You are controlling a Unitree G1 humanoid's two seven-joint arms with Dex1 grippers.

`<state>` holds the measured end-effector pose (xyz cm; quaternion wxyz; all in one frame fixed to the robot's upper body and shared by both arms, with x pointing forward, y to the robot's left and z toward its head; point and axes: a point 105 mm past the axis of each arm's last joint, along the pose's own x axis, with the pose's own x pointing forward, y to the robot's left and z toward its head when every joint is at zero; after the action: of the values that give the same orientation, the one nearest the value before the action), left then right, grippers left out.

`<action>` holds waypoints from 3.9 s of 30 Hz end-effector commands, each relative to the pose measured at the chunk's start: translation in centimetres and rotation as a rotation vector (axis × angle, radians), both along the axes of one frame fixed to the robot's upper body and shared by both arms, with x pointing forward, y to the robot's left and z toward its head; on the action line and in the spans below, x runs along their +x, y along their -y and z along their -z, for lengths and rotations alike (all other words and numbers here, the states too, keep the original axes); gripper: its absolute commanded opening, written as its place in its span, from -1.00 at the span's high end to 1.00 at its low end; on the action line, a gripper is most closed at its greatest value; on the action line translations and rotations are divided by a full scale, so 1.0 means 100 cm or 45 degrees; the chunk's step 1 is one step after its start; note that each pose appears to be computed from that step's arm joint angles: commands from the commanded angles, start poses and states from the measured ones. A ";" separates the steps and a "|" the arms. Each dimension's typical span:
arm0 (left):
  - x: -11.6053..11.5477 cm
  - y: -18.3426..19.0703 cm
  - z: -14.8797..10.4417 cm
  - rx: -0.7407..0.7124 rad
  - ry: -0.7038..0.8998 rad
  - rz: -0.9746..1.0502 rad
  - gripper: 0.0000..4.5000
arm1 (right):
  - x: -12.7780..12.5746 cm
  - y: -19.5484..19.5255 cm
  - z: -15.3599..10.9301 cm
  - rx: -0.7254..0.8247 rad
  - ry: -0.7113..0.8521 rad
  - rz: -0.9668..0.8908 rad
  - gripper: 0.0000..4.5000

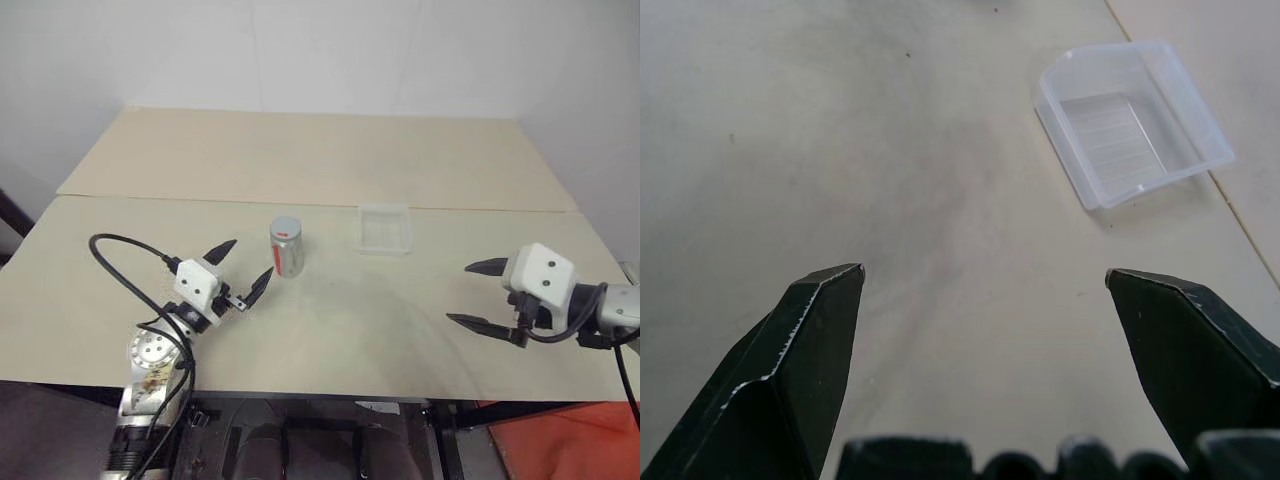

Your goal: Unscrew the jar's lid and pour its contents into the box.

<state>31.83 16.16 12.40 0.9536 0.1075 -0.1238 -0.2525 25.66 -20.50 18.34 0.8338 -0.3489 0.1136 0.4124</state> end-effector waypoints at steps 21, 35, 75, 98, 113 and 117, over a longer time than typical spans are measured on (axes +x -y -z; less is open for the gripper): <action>0.036 0.040 -0.004 -0.089 0.093 -0.120 -0.98 | 0.005 -0.009 -0.011 0.000 0.126 0.015 -1.00; 0.045 0.052 0.004 -0.091 0.090 -0.096 -0.98 | 0.005 -0.006 -0.006 -0.009 0.124 0.035 -1.00; 0.012 0.076 -0.035 -0.270 0.100 0.341 0.15 | 0.017 -0.126 -0.044 0.690 0.216 -0.160 -1.00; 0.005 0.086 -0.033 -0.166 0.172 0.370 0.15 | 0.044 -0.183 -0.049 0.822 0.212 -0.134 -1.00; 0.004 0.091 -0.030 -0.165 0.170 0.389 0.15 | 0.051 -0.182 -0.050 0.830 0.227 -0.079 -1.00; 0.004 0.092 -0.031 -0.165 0.174 0.395 0.15 | 0.052 -0.182 -0.047 0.831 0.218 -0.070 -1.00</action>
<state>32.52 7.32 14.01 0.9075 0.0403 -0.1851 -0.3749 31.08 -2.27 22.28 0.8962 -0.0994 -0.0862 0.4237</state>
